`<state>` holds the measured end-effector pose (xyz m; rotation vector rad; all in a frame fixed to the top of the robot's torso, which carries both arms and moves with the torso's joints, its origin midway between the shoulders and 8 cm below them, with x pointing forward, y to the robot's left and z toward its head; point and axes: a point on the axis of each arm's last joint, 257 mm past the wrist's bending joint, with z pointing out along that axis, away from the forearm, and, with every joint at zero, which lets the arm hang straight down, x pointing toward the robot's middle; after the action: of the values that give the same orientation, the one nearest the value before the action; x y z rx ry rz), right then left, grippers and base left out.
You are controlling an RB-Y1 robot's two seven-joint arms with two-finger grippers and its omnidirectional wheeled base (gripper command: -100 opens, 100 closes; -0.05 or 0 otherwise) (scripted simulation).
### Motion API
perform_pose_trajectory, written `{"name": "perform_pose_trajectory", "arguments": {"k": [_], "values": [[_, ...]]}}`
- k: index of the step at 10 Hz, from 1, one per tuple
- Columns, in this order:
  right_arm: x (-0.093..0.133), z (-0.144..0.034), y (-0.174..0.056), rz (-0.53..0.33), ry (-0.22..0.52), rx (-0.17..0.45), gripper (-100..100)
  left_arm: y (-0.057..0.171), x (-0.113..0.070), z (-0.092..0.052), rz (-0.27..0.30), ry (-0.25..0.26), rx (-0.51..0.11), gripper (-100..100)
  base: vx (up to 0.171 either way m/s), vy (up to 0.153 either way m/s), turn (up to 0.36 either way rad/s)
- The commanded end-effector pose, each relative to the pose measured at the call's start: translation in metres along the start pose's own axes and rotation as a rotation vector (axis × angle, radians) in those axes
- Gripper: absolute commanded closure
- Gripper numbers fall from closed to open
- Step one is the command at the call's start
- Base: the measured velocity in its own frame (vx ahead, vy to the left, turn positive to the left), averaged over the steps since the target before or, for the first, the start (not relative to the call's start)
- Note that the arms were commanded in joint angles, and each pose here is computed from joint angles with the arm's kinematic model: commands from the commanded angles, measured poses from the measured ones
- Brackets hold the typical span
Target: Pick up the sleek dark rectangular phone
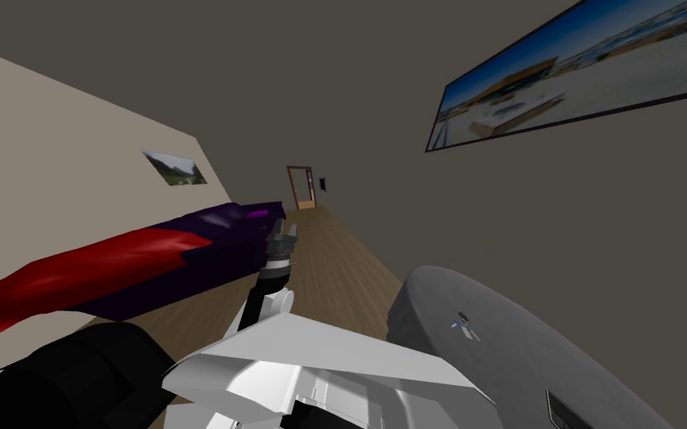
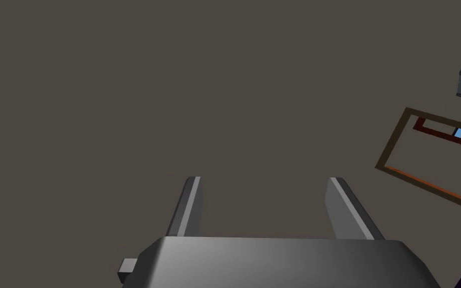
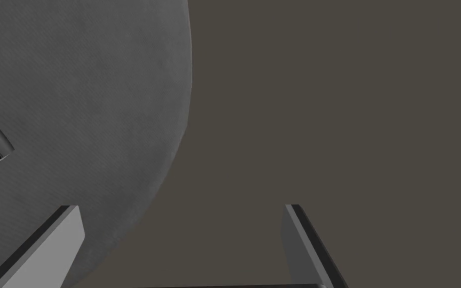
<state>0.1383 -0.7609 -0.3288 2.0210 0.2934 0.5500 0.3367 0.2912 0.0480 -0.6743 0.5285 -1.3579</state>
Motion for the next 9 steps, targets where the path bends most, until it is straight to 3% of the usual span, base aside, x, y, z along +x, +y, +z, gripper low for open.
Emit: {"name": "perform_pose_trajectory", "arguments": {"k": [1,2,4,5,8,9], "values": [[-0.023,0.0,-0.01,0.04,-0.054,0.035,-100,0.0,0.0,0.0,0.0,0.0,0.0,0,0.01,-0.003,0.132],[-0.048,-0.001,-0.003,0.113,-0.105,0.044,-100,0.0,0.0,0.0,0.0,0.0,0.0,0,0.011,-0.003,0.194],[-0.063,-0.002,-0.016,0.118,-0.14,0.077,-100,0.0,0.0,0.0,0.0,0.0,0.0,0,0.004,-0.003,0.077],[-0.089,-0.006,-0.015,0.196,-0.199,0.099,-100,0.0,0.0,0.0,0.0,0.0,0.0,0,0.006,0.004,0.221],[-0.129,-0.015,-0.029,0.285,-0.292,0.146,-100,0.0,0.0,0.0,0.0,0.0,0.0,0,0.009,-0.01,0.158],[-0.154,-0.022,-0.031,0.369,-0.347,0.156,-100,0.0,0.0,0.0,0.0,0.0,0.0,0,0.004,-0.014,0.196]]}}
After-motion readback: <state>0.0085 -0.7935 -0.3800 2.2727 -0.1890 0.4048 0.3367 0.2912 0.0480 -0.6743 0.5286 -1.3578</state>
